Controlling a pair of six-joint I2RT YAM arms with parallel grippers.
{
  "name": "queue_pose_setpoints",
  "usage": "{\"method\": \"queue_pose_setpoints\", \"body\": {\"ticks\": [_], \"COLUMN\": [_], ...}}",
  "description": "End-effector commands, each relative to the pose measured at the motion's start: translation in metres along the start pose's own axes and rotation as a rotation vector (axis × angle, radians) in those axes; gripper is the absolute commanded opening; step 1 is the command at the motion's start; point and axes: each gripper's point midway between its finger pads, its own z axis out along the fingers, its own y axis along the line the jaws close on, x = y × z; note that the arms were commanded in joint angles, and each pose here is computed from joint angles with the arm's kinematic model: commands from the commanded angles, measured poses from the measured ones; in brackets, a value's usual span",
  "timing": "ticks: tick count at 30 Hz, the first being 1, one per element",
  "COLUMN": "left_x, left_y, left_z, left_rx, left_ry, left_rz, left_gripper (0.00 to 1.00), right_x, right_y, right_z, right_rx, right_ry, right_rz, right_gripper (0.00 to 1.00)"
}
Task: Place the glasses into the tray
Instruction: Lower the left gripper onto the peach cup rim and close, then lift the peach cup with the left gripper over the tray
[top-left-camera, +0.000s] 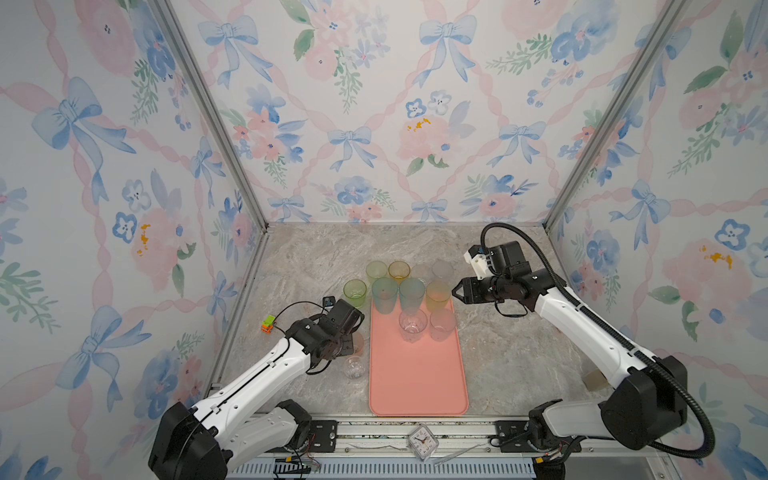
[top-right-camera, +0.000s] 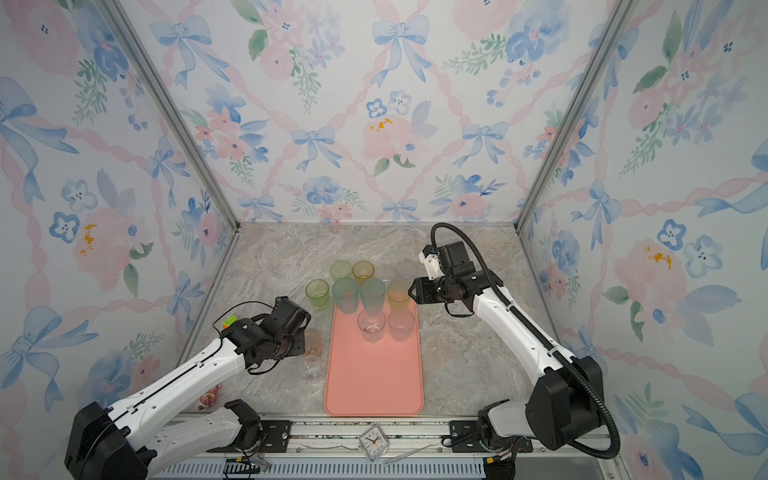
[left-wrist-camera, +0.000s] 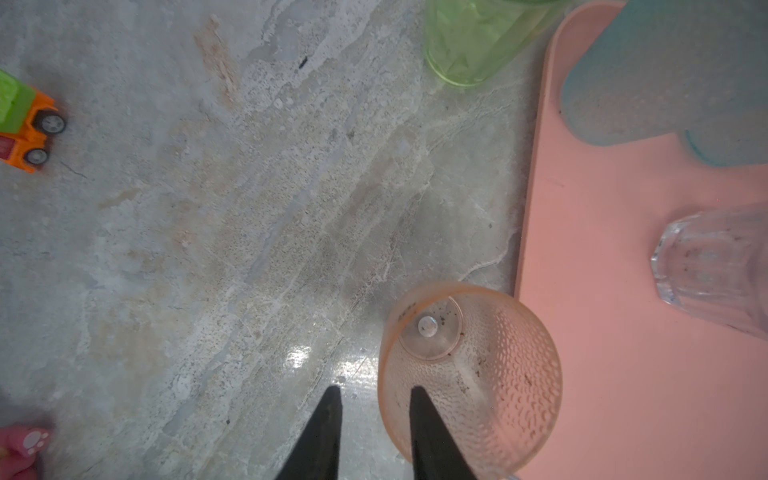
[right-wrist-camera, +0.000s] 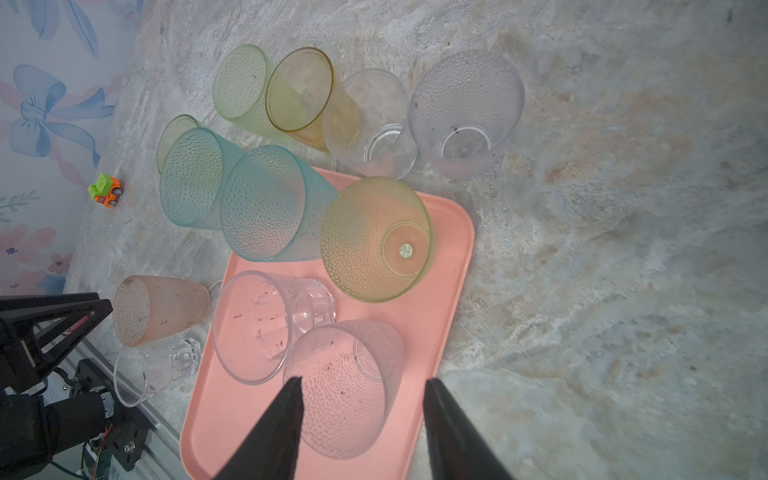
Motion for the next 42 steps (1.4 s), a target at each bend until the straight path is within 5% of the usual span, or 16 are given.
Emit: {"method": "queue_pose_setpoints", "body": {"ticks": [1, 5, 28, 42], "left_x": [-0.006, -0.004, -0.006, -0.003], "left_y": [-0.004, -0.003, -0.007, -0.006], "left_z": [-0.001, 0.002, 0.015, 0.021], "left_rx": [0.019, 0.015, -0.002, -0.014], "left_ry": [-0.009, 0.005, 0.054, 0.082], "left_rz": [-0.006, -0.001, 0.038, 0.061], "left_gripper": [0.30, 0.23, 0.23, 0.13], "right_x": [0.000, 0.001, 0.003, 0.005], "right_y": [-0.003, -0.003, -0.010, -0.014], "right_z": [0.004, 0.004, 0.009, 0.011], "right_rx": [-0.009, -0.006, 0.001, 0.006], "right_ry": [0.003, 0.005, 0.021, 0.028], "right_rz": [-0.002, 0.000, 0.006, 0.014], "right_gripper": [0.50, 0.50, 0.50, 0.50]}}
